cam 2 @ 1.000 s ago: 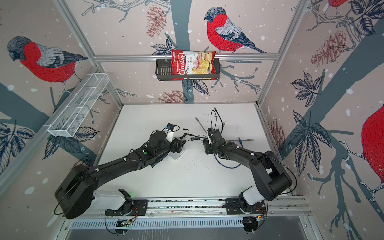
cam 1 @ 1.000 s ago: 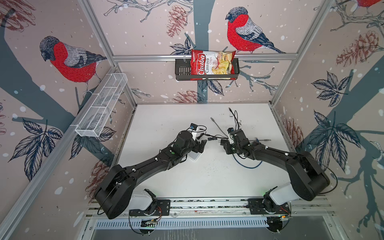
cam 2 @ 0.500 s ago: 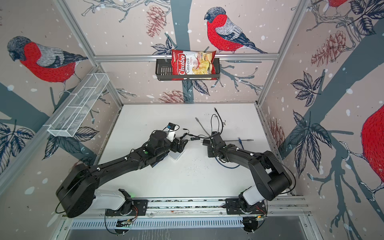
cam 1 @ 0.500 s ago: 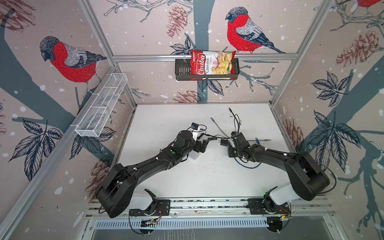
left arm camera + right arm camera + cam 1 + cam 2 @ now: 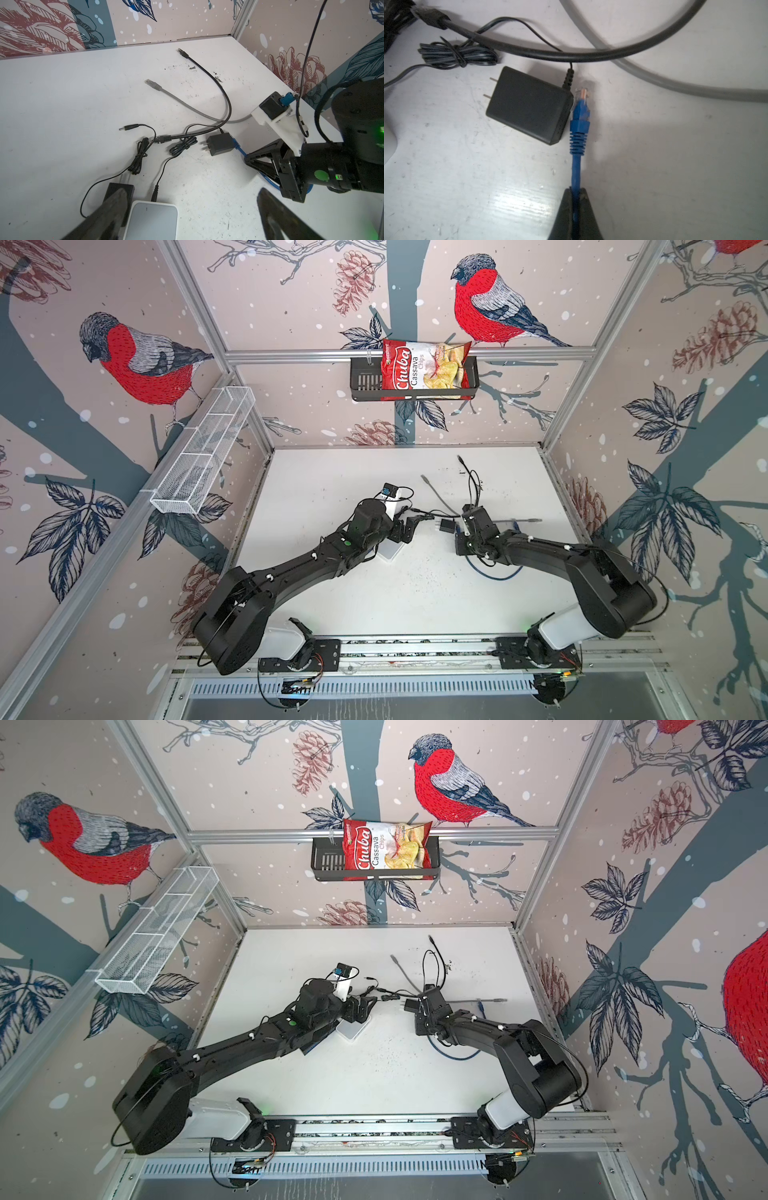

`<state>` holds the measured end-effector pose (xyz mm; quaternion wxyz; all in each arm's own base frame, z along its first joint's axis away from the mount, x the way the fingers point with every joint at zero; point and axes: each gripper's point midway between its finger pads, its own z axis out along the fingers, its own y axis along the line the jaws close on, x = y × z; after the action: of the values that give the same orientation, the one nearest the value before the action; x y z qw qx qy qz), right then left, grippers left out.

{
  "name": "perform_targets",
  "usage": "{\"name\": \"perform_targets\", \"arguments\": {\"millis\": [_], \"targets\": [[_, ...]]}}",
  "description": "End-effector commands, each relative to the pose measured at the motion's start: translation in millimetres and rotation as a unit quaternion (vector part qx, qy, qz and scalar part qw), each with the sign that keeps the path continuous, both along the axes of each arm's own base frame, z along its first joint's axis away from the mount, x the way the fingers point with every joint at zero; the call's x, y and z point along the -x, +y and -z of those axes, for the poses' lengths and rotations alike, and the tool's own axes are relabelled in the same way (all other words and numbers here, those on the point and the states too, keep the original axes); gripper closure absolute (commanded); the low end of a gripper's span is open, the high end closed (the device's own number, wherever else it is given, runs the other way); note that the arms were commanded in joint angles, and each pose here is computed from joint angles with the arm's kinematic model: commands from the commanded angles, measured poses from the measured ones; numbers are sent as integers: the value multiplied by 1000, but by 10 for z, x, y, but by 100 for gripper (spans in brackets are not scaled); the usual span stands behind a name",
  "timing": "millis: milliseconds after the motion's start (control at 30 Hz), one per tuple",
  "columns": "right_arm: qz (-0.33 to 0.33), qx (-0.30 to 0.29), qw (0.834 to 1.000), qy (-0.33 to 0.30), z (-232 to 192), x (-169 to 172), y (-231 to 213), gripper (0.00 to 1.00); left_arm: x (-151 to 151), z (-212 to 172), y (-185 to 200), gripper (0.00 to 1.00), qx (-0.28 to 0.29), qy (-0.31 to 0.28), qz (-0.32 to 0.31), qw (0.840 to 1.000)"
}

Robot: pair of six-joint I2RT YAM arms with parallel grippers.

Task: Insert the plug into the switch port
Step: 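Close the right gripper on the blue cable and lift the plug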

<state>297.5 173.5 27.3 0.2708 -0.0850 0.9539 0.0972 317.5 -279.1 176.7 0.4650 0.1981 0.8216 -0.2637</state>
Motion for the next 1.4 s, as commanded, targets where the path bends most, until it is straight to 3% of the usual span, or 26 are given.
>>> {"name": "perform_targets", "arguments": {"millis": [0, 133, 233, 467, 700, 967, 1200, 1267, 1367], "targets": [[-13, -15, 1000, -18, -111, 5, 39, 100, -31, -112, -5, 3, 7, -17, -1, 1000], [-37, -45, 997, -45, -282, 49, 106, 100, -56, -80, 18, 3, 5, -16, -11, 1000], [-94, -81, 989, -78, -462, 123, 278, 100, -80, -62, 28, 3, 3, -14, -17, 1000], [-249, -144, 944, -162, -928, 345, 656, 100, -105, -71, -2, 3, -10, -3, -11, 1000], [-330, -170, 908, -196, -1138, 521, 824, 100, -100, -54, -30, 5, -8, 20, -11, 1000], [-351, -178, 898, -198, -1155, 602, 864, 100, -70, -144, -74, 9, 8, 26, -2, 1000], [-354, -179, 898, -191, -1143, 620, 872, 100, -58, -152, -215, 15, 13, 71, 17, 997], [-358, -180, 898, -184, -1132, 634, 885, 100, -43, -102, -192, 16, -11, 58, 15, 998], [-364, -177, 899, -166, -1099, 639, 904, 100, -57, -78, -43, 17, -82, -7, -2, 997]]}}
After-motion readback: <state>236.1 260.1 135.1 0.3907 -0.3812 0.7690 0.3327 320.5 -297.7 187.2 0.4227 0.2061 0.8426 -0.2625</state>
